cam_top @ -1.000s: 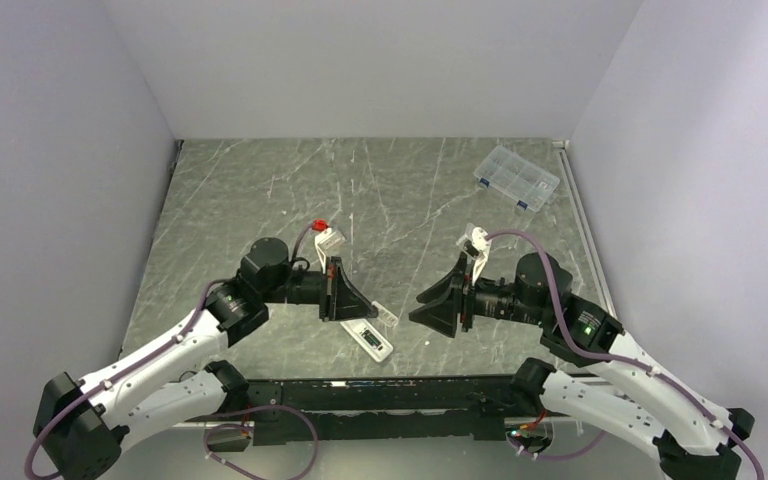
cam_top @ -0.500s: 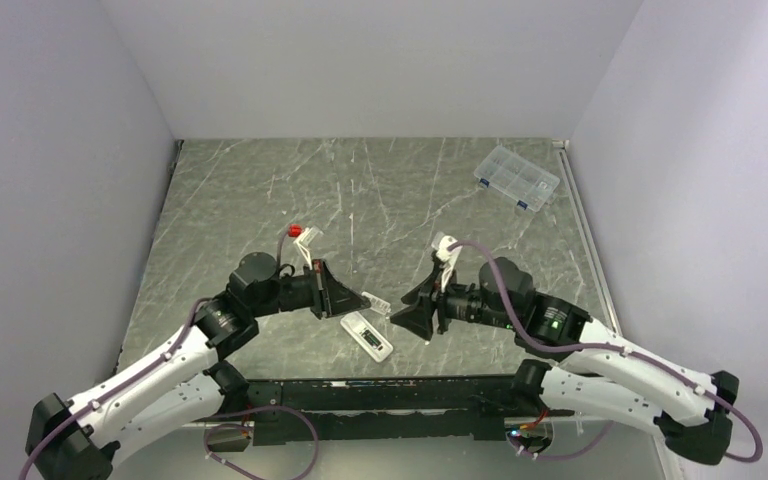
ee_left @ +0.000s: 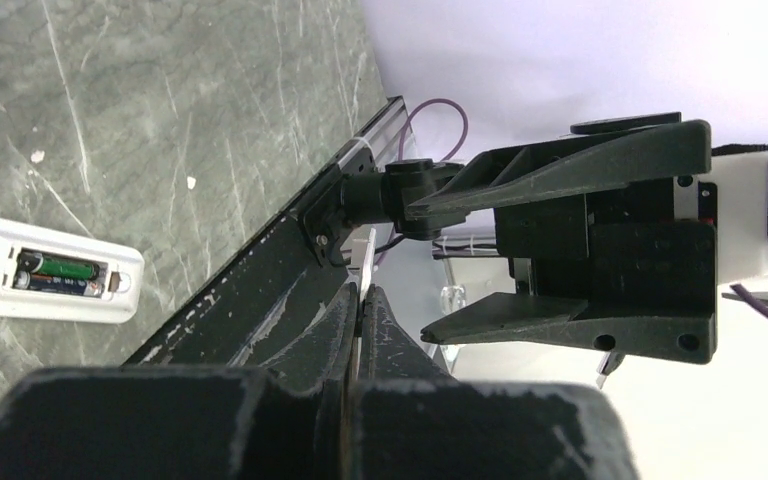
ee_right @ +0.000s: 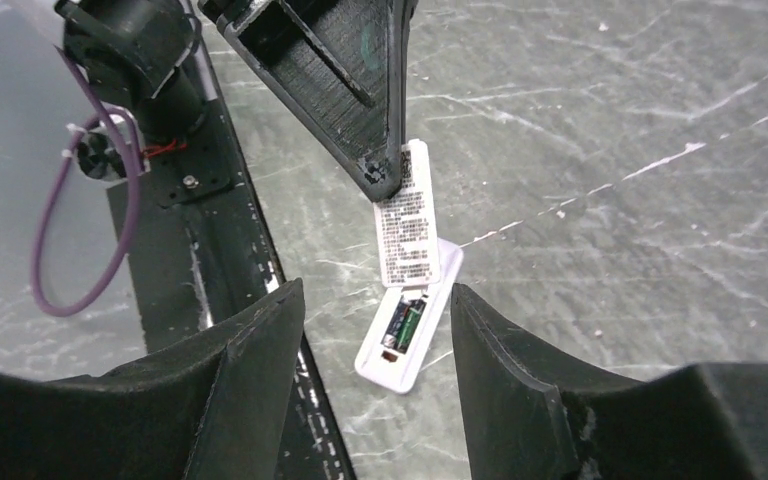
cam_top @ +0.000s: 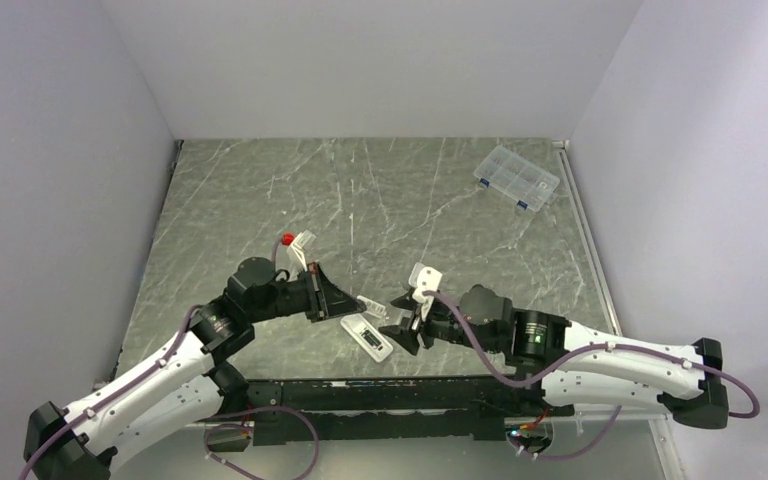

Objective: Load the batteries into the remote control
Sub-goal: Adjust the battery cover.

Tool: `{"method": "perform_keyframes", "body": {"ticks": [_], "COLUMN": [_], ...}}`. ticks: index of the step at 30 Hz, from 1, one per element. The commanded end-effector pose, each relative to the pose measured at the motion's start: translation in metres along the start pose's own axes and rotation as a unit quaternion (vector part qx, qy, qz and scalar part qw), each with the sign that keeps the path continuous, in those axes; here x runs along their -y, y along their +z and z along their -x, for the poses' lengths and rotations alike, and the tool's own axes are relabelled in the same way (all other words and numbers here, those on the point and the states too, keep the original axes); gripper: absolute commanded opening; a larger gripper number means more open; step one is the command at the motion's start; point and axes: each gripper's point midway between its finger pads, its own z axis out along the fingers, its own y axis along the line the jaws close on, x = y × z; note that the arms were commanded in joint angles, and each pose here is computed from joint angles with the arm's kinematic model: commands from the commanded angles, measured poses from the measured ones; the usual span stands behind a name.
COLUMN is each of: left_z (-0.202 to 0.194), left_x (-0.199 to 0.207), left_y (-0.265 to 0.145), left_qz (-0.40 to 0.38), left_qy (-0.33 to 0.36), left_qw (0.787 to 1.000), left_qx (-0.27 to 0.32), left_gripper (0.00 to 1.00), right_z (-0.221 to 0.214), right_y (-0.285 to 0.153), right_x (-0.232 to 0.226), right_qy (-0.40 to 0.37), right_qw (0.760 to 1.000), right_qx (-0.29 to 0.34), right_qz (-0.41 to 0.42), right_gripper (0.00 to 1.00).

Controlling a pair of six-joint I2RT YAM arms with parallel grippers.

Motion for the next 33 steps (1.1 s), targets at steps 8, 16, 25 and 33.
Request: {"method": "perform_keyframes", "body": {"ticks": [8,16,25,33], "left_z": [-0.008,-0.015,-0.016,-0.017], "left_x": [0.014,0.024,0.033,0.036], "left_y": [-0.003,0.000,-0.003,-0.004], "left_qz": [-0.035,-0.074,-0.084,-0.092], "left_qy": [-0.032,-0.049,-0.046,-0.051], "left_qw": [0.999,0.995,0.994,0.992], "left_qx": [-0.023,-0.054,-0.059,-0.064], "left_gripper": [0.00,0.00,0.00,0.00], "right_z": [0.011,0.012,0.012,0.010], "right_y": [0.006,0.009,0.005,0.003], "right_x": [0.001,-0.005,-0.007,-0.008], "right_qy": [-0.089,-0.110,-0.116,-0.118], "right_qw": [0.995,0.992,0.990,0.990], "right_qx": [0.052,0.061,0.074,0.071], "right_qz": [-0.010,0.004,0.011,0.014], "right_gripper": [0.60,0.61,0.55,0.46]}}
